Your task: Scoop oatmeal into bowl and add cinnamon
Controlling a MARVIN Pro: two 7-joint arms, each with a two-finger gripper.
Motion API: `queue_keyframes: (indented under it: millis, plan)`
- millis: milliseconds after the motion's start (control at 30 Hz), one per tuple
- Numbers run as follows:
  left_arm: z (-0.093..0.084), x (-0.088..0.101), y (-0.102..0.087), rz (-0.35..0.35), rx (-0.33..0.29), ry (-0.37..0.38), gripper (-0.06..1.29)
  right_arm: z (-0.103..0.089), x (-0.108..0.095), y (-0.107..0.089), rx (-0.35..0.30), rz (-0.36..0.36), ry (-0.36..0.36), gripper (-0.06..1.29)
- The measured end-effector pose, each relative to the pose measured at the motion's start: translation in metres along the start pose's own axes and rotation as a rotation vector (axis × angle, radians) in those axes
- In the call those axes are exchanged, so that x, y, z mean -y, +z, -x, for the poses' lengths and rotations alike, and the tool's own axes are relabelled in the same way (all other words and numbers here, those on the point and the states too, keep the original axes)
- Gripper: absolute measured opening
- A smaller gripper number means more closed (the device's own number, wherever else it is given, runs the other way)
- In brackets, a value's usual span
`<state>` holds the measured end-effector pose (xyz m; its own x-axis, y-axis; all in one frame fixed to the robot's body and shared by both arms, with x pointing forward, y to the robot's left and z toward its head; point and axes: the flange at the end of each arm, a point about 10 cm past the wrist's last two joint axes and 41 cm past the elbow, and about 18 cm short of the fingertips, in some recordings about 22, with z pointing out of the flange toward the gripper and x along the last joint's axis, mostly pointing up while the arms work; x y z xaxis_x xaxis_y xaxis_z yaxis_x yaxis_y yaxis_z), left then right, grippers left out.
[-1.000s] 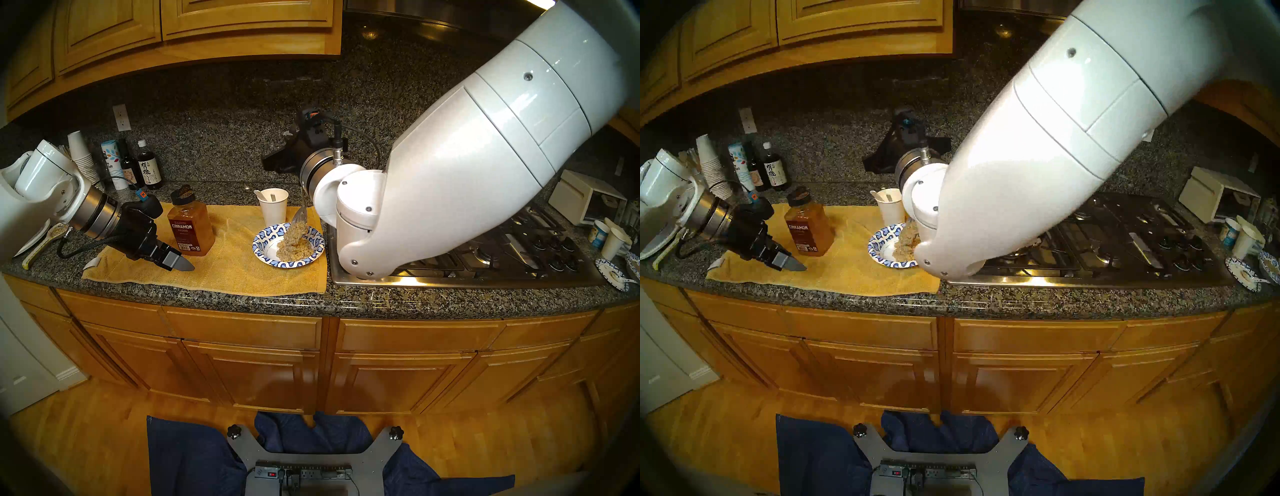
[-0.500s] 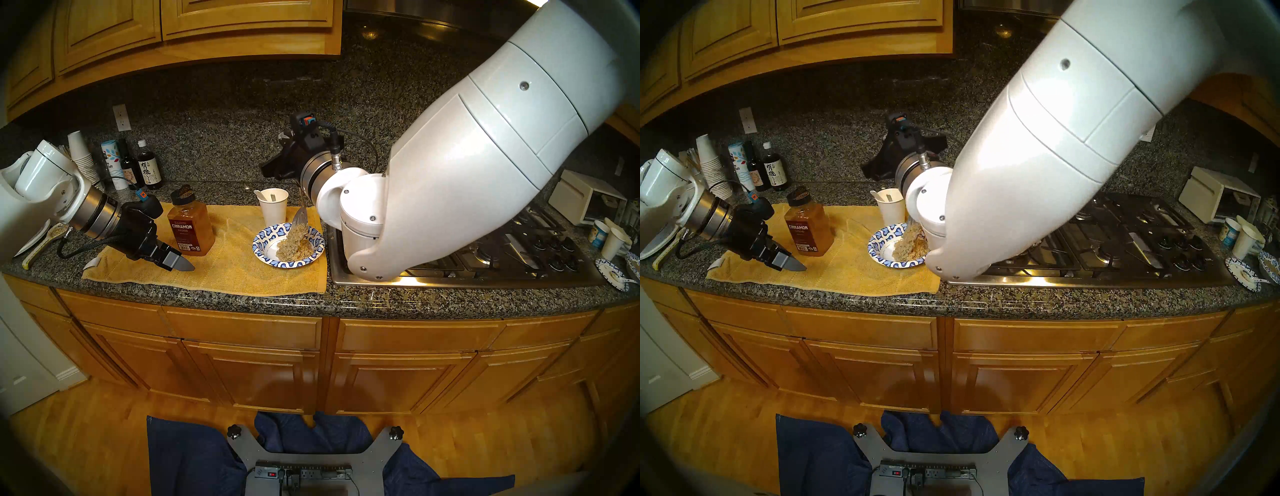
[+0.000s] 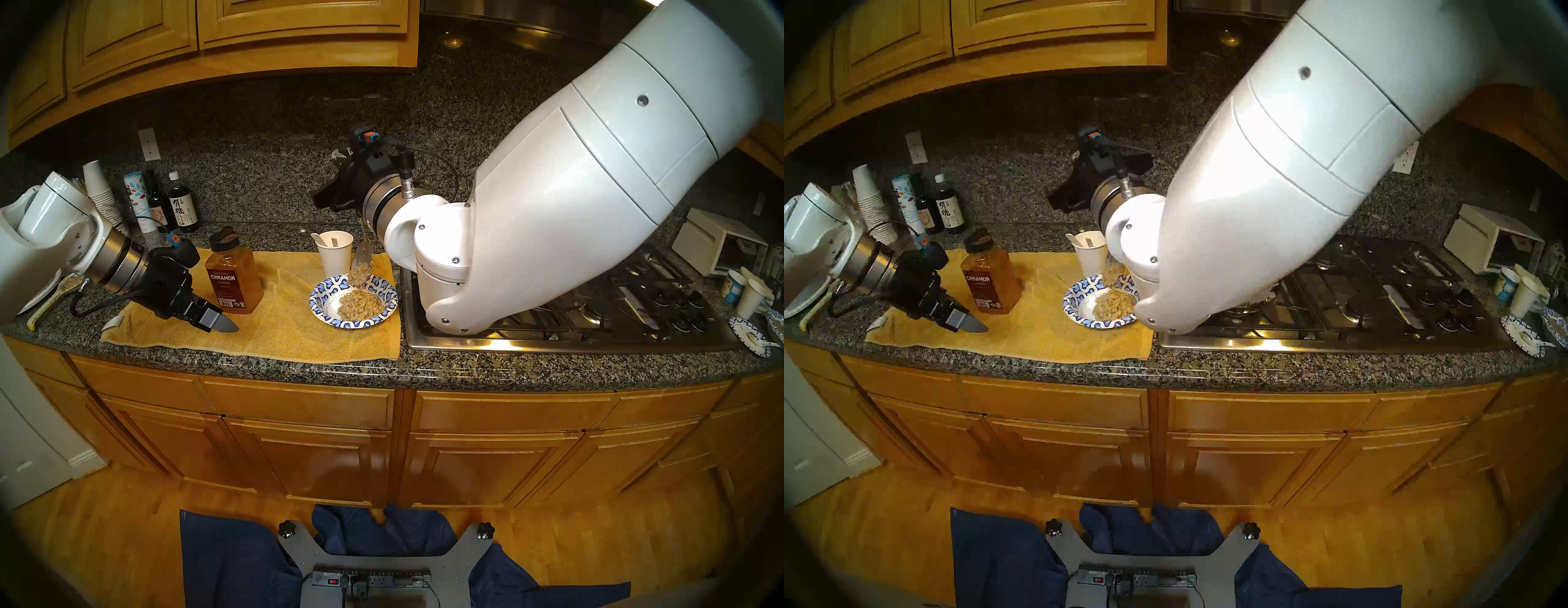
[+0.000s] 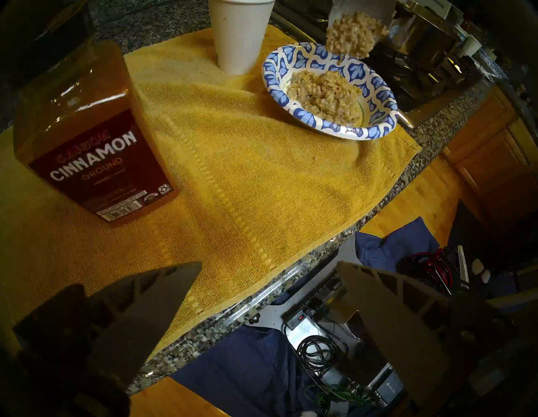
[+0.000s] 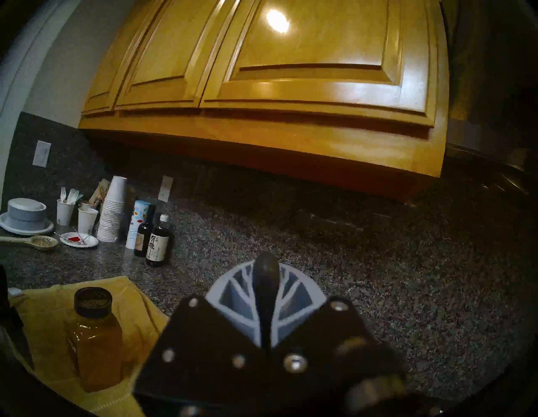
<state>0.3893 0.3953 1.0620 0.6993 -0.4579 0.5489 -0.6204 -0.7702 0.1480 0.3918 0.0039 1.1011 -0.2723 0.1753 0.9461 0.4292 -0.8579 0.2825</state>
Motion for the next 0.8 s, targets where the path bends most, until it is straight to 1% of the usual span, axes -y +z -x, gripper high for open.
queue_keyframes:
  millis: [200, 400, 600, 700, 800]
  plan:
    - [0.000, 0.000, 0.000, 0.000, 0.000, 0.000, 1.26, 0.006, 0.007, -0.003, 0.008, -0.033, -0.009, -0.04]
    - [0.000, 0.000, 0.000, 0.000, 0.000, 0.000, 1.26, -0.002, 0.004, 0.004, -0.024, -0.030, -0.018, -0.04]
    - [0.000, 0.000, 0.000, 0.001, 0.000, 0.000, 1.26, -0.014, -0.003, 0.013, -0.069, -0.019, -0.028, -0.04]
    - [0.000, 0.000, 0.000, 0.001, 0.000, 0.001, 1.26, -0.015, -0.003, 0.013, -0.073, -0.026, -0.033, -0.04]
    - [0.000, 0.000, 0.000, 0.001, 0.000, 0.001, 1.26, -0.010, -0.001, 0.010, -0.063, -0.038, -0.038, -0.04]
